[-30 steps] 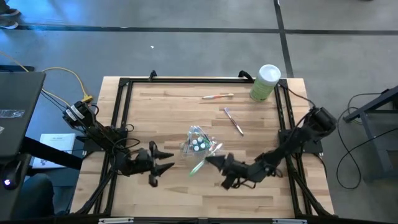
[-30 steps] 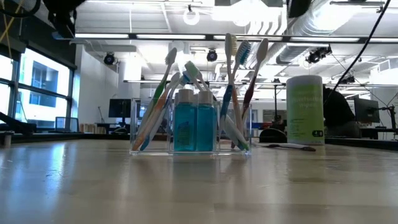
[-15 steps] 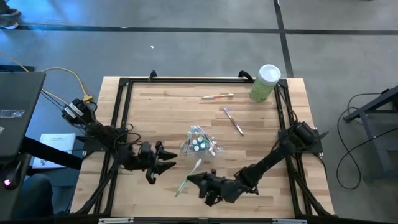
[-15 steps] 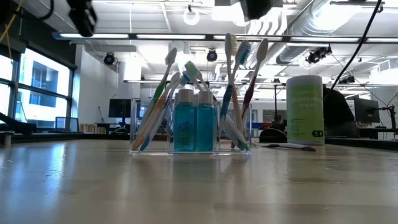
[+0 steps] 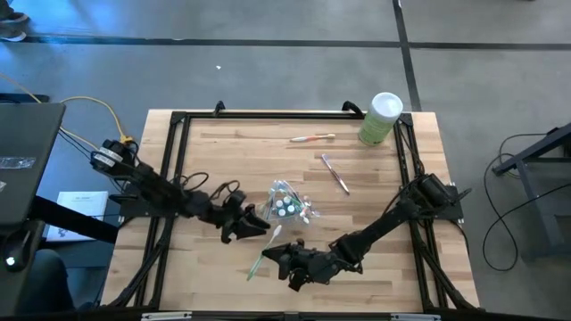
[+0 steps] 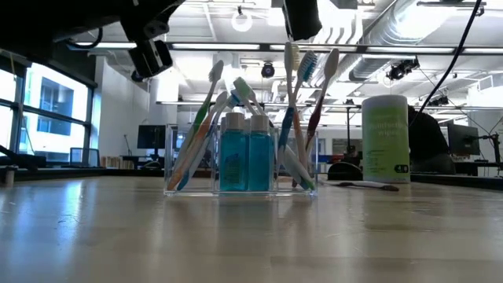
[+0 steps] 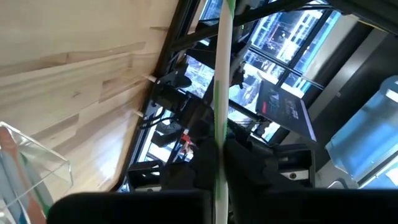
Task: Pick & Place toothbrushing station
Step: Put the green toothbrush into the left side of the transparent organizer
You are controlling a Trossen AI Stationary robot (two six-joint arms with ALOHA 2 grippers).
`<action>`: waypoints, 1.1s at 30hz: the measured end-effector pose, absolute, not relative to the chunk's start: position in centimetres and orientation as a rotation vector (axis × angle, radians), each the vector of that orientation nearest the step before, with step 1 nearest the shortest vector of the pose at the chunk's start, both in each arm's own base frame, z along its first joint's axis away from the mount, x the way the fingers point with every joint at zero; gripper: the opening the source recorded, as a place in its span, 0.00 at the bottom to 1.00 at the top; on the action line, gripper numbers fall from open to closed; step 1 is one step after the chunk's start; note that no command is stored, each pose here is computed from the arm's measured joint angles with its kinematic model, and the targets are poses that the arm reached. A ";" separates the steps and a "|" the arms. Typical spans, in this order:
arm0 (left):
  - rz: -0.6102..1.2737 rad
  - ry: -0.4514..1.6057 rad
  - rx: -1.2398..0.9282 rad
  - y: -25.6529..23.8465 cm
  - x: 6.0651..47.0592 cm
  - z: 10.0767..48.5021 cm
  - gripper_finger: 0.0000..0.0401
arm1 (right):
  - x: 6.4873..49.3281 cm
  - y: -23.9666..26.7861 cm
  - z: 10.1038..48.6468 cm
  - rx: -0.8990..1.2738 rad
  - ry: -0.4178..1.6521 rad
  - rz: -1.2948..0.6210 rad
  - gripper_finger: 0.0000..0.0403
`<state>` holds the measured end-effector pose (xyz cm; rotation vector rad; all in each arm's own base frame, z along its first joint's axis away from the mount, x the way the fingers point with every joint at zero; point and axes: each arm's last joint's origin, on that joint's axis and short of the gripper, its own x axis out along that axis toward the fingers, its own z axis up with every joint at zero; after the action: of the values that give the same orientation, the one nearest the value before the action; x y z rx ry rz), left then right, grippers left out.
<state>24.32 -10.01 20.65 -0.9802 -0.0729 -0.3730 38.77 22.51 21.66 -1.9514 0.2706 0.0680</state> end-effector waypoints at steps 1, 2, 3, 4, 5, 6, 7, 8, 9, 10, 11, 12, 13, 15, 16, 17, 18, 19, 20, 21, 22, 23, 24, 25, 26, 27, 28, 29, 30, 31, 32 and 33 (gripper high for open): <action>-0.381 -0.060 -0.988 -9.8 24.4 20.6 0.44 | 38.8 22.5 21.6 -1.947 0.272 0.069 0.03; -0.378 -0.048 -0.994 -9.7 24.6 20.5 0.44 | 38.8 22.5 21.6 -1.941 0.274 0.069 0.03; -0.367 -0.036 -0.994 -9.5 24.7 20.4 0.44 | 38.8 22.4 21.6 -1.938 0.276 0.072 0.03; -0.356 -0.024 -0.991 -9.4 24.8 20.3 0.44 | 38.8 22.4 21.6 -1.938 0.279 0.073 0.03; -0.345 -0.013 -0.987 -9.4 24.9 20.2 0.44 | 38.8 22.3 21.6 -1.938 0.282 0.073 0.03; -0.336 0.000 -0.983 -9.3 25.0 20.1 0.44 | 38.8 22.3 21.5 -1.940 0.284 0.075 0.03; -0.331 0.013 -0.976 -9.4 25.1 20.1 0.44 | 38.9 22.3 21.5 -1.938 0.284 0.075 0.03; -0.343 0.026 -0.971 -9.5 25.2 20.1 0.44 | 38.9 22.2 21.5 -1.935 0.283 0.077 0.04; -0.360 0.039 -0.967 -9.5 25.2 20.2 0.44 | 38.9 22.2 21.5 -1.926 0.280 0.078 0.04; -0.384 0.048 -0.964 -9.7 25.3 20.3 0.44 | 39.0 22.1 21.5 -1.918 0.280 0.079 0.04; -0.402 0.048 -0.956 -9.7 25.4 20.5 0.44 | 39.0 22.0 21.5 -1.913 0.281 0.079 0.04; -0.410 0.045 -0.948 -9.8 25.5 20.7 0.44 | 39.1 21.9 21.5 -1.910 0.285 0.077 0.04; -0.414 0.043 -0.939 -9.8 25.6 20.8 0.44 | 39.2 21.8 21.5 -1.910 0.287 0.076 0.04; -0.412 0.048 -0.925 -10.0 25.8 21.0 0.44 | 39.2 21.6 21.5 -1.909 0.291 0.073 0.04; -0.410 0.054 -0.920 -10.1 25.9 21.1 0.44 | 39.3 21.5 21.5 -1.908 0.293 0.072 0.04; -0.405 0.062 -0.914 -10.1 26.1 21.1 0.44 | 39.3 21.4 21.5 -1.908 0.294 0.072 0.04; -0.399 0.075 -0.909 -10.2 26.2 21.1 0.44 | 39.4 21.4 21.5 -1.909 0.295 0.074 0.04; -0.392 0.083 -0.904 -10.2 26.3 21.1 0.44 | 39.4 21.4 21.5 -1.909 0.293 0.077 0.04; -0.385 0.093 -0.901 -10.1 26.4 21.1 0.44 | 39.4 21.4 21.5 -1.909 0.288 0.083 0.04; -0.378 0.100 -0.899 -10.1 26.6 21.2 0.44 | 39.5 21.3 21.4 -1.909 0.286 0.087 0.04; -0.373 0.102 -0.899 -10.0 26.7 21.2 0.44 | 39.4 21.3 21.5 -1.909 0.284 0.091 0.04; -0.370 0.100 -0.899 -9.9 26.8 21.3 0.44 | 39.4 21.3 21.4 -1.911 0.285 0.093 0.04; -0.368 0.099 -0.898 -9.9 26.8 21.3 0.44 | 39.4 21.3 21.4 -1.908 0.286 0.093 0.04; -0.366 0.097 -0.896 -9.9 26.8 21.3 0.44 | 39.4 21.3 21.4 -1.901 0.286 0.093 0.04; -0.362 0.095 -0.892 -9.8 26.8 21.3 0.44 | 39.4 21.3 21.4 -1.894 0.287 0.092 0.04; -0.356 0.095 -0.892 -9.8 26.9 21.3 0.43 | 39.4 21.2 21.4 -1.891 0.289 0.093 0.04; -0.348 0.097 -0.892 -9.7 26.9 21.3 0.43 | 39.4 21.2 21.4 -1.891 0.292 0.095 0.04; -0.341 0.101 -0.891 -9.6 26.9 21.2 0.42 | 39.4 21.2 21.4 -1.891 0.293 0.096 0.04; -0.334 0.106 -0.890 -9.5 27.0 21.1 0.41 | 39.4 21.2 21.4 -1.891 0.293 0.097 0.04; -0.327 0.112 -0.890 -9.4 27.0 21.0 0.40 | 39.4 21.2 21.4 -1.891 0.293 0.096 0.04; -0.324 0.114 -0.893 -9.4 27.0 21.0 0.38 | 39.4 21.2 21.4 -1.889 0.297 0.093 0.04; -0.323 0.114 -0.893 -9.4 27.0 21.0 0.36 | 39.4 21.1 21.3 -1.887 0.299 0.092 0.04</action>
<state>27.04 -9.36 21.02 -0.8929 0.1136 -0.3228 39.44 21.15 21.34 -1.8872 0.2993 0.0915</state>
